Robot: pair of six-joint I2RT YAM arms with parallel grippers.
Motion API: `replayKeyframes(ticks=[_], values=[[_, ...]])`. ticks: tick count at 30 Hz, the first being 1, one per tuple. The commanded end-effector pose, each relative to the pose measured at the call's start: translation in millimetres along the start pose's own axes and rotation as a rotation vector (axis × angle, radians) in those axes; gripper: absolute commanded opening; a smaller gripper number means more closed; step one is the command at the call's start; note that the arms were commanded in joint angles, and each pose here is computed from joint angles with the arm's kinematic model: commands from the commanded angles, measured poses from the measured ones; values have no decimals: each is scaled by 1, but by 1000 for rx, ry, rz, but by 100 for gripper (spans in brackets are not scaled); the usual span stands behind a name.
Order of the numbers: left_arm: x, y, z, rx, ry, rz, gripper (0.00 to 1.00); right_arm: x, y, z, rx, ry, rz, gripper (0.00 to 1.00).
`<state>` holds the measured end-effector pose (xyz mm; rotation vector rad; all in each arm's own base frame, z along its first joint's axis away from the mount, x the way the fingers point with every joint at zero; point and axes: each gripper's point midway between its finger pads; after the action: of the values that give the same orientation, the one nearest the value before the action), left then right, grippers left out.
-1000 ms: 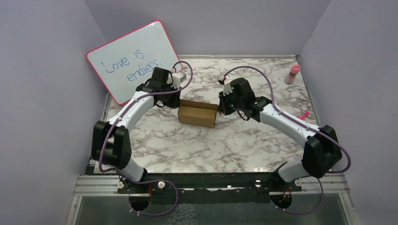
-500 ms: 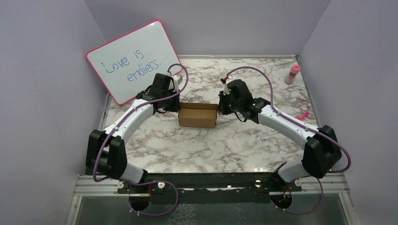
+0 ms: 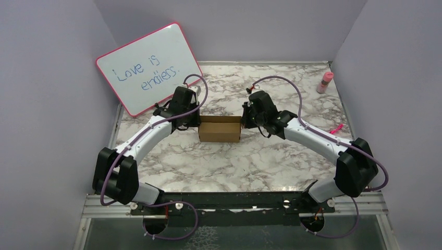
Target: Fold the paper box
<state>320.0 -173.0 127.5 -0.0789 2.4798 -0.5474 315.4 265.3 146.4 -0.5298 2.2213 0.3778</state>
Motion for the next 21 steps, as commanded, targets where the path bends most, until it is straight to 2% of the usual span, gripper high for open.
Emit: replayKeyframes(ticks=[1, 9, 21], values=[[-11, -11, -5, 11, -93, -59, 13, 2, 0, 6, 52, -6, 67, 1], [-7, -22, -1, 34, -127, -87, 13, 3, -3, 8, 93, -7, 125, 1], [-4, -29, -2, 57, -145, -98, 13, 12, -8, 12, 143, -32, 128, 1]])
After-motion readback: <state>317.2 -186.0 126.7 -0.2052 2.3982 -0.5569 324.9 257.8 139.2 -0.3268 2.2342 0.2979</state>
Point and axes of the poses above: each gripper's point midway between its finger pads, its own z axis out along the fingers, its own y axis along the line the jaws close on, x = y × z, and after that the axes turned 13 degrees about -z, right-handed
